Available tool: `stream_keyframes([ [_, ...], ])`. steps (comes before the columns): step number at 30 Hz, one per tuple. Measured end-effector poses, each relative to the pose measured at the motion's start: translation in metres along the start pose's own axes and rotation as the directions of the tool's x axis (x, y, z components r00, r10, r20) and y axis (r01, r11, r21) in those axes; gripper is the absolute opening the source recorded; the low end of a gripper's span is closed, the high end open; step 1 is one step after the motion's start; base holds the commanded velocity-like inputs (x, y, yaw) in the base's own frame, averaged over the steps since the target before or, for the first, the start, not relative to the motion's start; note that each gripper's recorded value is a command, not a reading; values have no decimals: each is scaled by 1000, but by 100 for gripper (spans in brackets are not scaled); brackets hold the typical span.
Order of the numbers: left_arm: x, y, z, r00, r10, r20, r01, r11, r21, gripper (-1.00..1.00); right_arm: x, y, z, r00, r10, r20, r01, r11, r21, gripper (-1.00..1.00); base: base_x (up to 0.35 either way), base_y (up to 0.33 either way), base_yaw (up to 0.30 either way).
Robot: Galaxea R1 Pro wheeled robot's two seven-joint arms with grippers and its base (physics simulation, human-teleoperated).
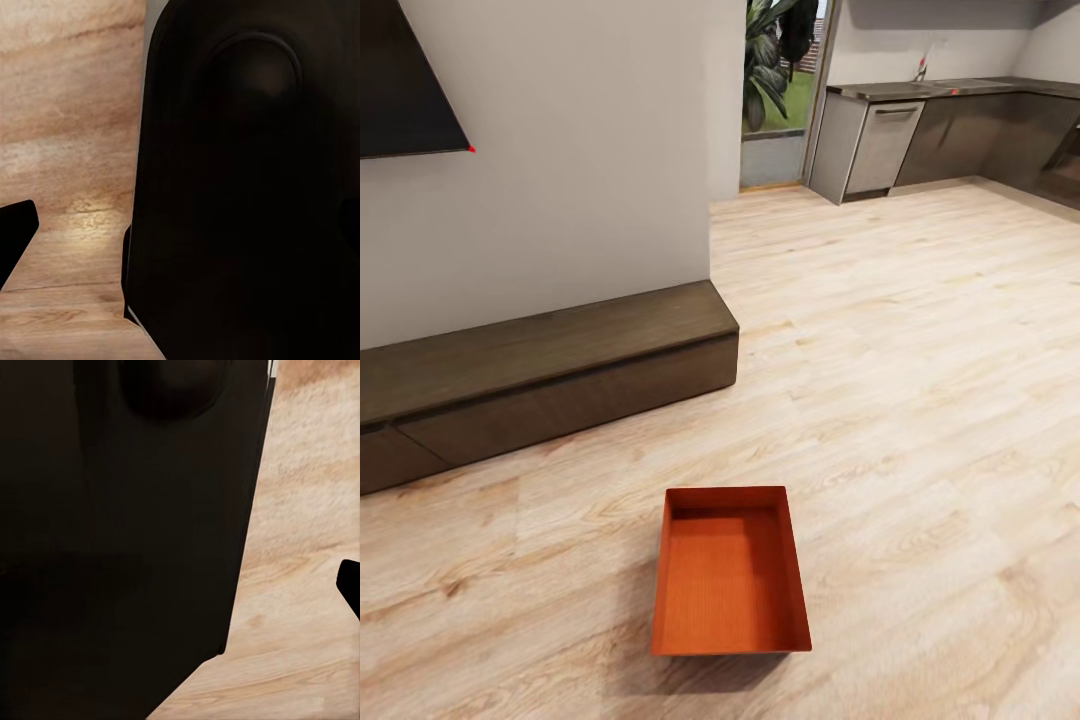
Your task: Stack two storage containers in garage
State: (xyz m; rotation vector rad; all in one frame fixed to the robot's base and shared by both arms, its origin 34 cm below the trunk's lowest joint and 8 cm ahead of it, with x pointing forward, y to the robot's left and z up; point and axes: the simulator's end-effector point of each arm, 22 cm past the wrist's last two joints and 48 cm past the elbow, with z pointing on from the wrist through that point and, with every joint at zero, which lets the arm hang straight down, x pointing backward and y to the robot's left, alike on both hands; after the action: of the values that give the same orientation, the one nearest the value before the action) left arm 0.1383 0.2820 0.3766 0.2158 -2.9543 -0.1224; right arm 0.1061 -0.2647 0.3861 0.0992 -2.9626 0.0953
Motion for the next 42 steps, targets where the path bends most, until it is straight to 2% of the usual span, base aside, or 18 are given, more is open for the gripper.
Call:
stream_keyframes([
  [29, -2, -3, 0, 1000, 4, 5, -4, 1000, 5, 100, -1, -1, 0, 1000, -10, 6, 10, 1000, 6, 100, 0, 0, 0],
  [31, -5, -4, 0, 1000, 14, 8, -14, 1000, 0, 100, -11, 12, 0, 1000, -16, 23, 16, 1000, -20, 100, 0, 0, 0],
  [33, -22, -4, 0, 999, 20, 42, -20, 1000, -4, 100, -30, 26, 0, 998, -14, 56, 17, 999, -45, 100, 0, 0, 0],
  [34, -47, -6, -1, 996, 21, 88, -20, 1000, -6, 100, -50, 39, -1, 996, -8, 86, 14, 998, -68, 100, 0, 0, 0],
  [37, -89, -9, -5, 989, 20, 148, -18, 1000, -10, 100, -81, 56, -5, 993, 3, 118, 7, 996, -91, 100, 0, 0, 0],
  [41, -138, -15, -16, 986, 22, 167, -20, 1000, -13, 100, -132, 61, -9, 987, 10, 159, 4, 996, -86, 100, 0, 0, 0],
  [42, -155, -19, -22, 985, 25, 173, -24, 1000, -9, 100, -158, 59, -11, 983, 10, 183, 4, 997, -76, 100, 0, 0, 0],
])
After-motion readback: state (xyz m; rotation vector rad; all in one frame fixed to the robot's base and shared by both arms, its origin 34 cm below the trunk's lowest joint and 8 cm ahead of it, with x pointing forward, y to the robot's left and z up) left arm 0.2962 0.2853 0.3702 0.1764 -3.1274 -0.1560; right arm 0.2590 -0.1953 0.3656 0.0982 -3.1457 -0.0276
